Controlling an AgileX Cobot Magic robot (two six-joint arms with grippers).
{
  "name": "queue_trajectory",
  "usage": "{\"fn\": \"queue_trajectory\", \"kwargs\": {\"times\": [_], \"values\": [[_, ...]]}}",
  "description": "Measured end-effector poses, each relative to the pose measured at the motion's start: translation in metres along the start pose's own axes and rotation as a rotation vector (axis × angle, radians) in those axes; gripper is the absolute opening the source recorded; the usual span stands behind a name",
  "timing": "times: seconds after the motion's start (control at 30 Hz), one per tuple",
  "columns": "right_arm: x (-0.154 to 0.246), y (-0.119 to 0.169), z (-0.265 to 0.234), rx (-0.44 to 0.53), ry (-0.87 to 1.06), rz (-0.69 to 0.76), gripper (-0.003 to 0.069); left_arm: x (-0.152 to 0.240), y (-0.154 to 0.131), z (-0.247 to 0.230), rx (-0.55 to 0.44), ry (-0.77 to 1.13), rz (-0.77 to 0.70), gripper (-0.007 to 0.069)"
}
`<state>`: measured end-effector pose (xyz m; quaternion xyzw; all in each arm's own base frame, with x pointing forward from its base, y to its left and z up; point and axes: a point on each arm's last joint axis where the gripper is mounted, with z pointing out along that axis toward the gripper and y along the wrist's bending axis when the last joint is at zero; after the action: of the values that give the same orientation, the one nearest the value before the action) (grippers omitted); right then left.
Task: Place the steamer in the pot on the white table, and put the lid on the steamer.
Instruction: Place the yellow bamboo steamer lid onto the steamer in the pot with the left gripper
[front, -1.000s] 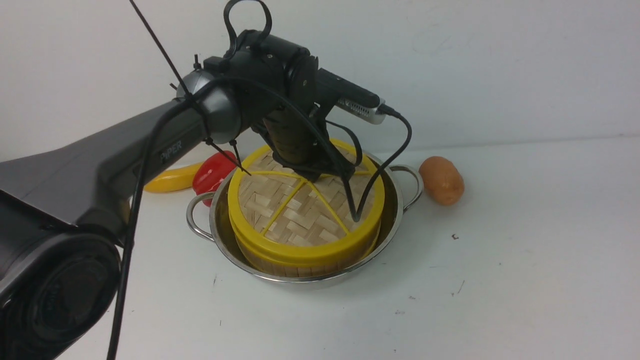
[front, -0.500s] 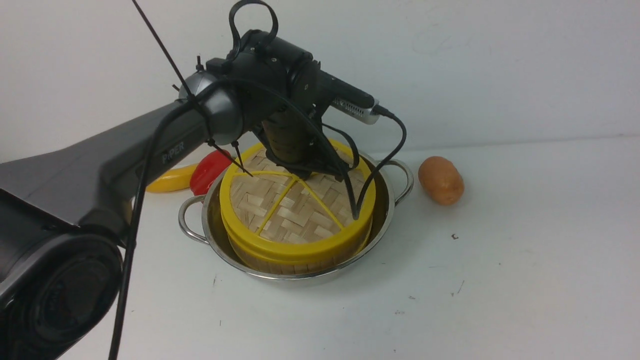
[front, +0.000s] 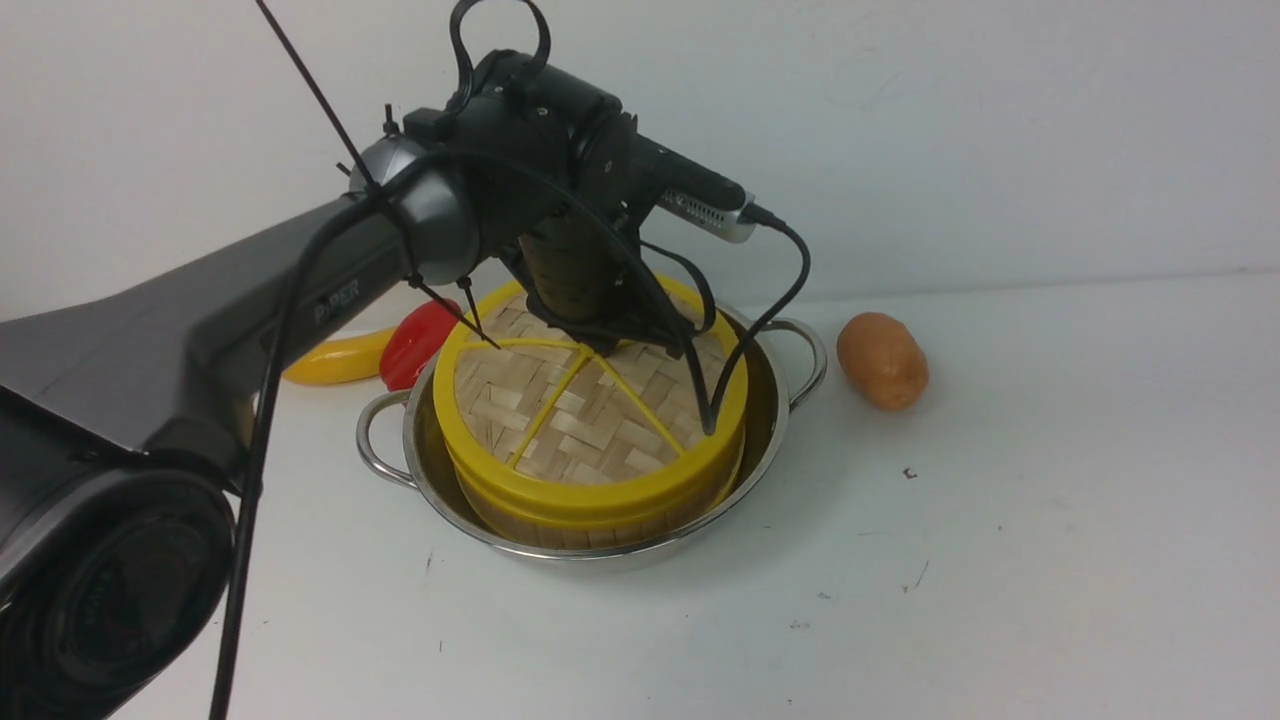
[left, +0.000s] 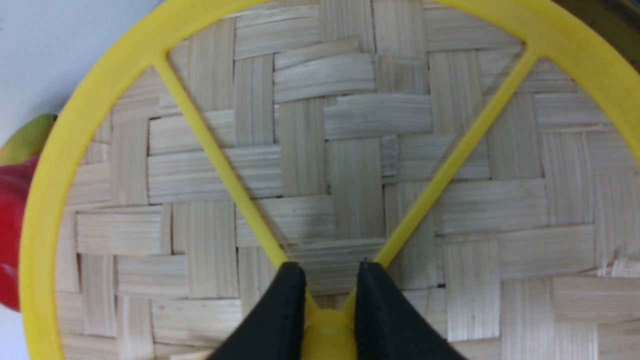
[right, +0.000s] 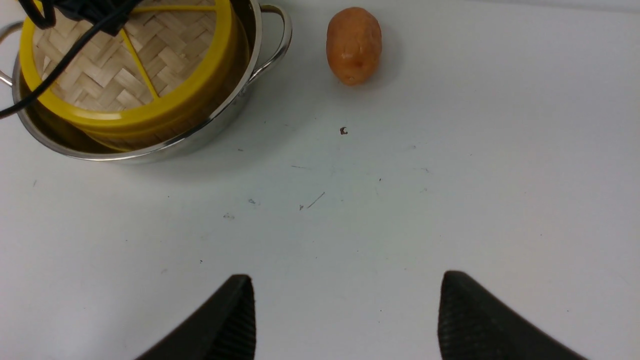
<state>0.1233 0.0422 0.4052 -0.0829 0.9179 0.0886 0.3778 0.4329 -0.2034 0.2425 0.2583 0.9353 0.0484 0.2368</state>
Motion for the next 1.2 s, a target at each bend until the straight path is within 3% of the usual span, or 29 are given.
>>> {"fn": "queue_trajectory", "kwargs": {"times": [0.97,1.1,1.2], "values": [[0.0,0.0,0.0,-0.001,0.0,0.0,0.0474,0.002,-0.001,0.011,-0.008,0.022,0.008,0.0117],[0.0,0.0,0.0,-0.001,0.0,0.0,0.0474,0.001,0.0,0.011,-0.013,0.008,0.012,0.0169],[0.0,0.0,0.0,-0.001,0.0,0.0,0.0474,-0.001,0.0,0.013,-0.023,-0.008,0.02,0.0295]]}}
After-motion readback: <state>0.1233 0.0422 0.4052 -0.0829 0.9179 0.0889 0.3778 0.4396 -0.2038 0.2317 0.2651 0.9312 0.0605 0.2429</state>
